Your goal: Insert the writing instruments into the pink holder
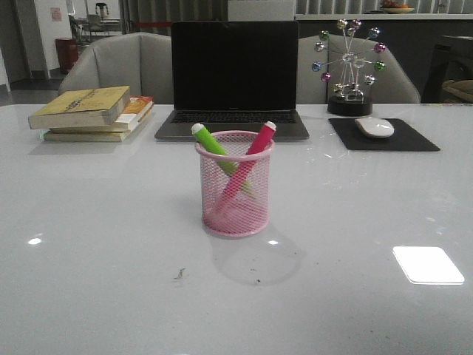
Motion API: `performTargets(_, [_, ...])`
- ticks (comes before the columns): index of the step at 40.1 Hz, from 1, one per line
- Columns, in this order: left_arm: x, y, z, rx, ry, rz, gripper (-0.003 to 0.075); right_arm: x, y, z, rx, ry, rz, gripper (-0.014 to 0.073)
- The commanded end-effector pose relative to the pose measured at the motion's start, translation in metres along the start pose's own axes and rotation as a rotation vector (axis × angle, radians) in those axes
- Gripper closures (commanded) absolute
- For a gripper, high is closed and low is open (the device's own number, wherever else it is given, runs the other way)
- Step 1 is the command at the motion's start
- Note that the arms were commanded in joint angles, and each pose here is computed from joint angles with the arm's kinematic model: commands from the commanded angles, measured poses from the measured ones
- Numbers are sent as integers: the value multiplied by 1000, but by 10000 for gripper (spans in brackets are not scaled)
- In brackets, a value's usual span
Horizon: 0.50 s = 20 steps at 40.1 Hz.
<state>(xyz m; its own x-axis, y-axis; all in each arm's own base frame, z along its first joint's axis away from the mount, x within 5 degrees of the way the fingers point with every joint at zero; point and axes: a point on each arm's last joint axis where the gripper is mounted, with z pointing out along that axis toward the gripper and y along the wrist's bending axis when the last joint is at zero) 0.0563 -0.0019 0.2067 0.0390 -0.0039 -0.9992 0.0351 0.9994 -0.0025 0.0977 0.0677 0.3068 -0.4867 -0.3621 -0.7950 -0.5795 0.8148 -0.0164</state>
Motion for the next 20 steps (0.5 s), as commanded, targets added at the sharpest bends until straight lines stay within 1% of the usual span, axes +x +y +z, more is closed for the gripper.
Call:
performTargets(1, [-10, 0, -2, 3, -111, -19, 628, -13, -2, -6, 15, -100, -12, 568])
performTargets(7, [-10, 0, -2, 3, -111, -19, 628, -13, -2, -6, 15, -102, -12, 568])
performTargets(11, [-9, 0, -2, 3, -109, -19, 628, -8, -3, -12, 25, -129, -18, 568])
performTargets(14, [-9, 0, -2, 3, -109, -19, 628, -2, -7, -16, 64, -182, -14, 568])
performTargets(20, [-9, 0, -2, 3, -109, -19, 628, 24, -18, -24, 202, -331, 51, 568])
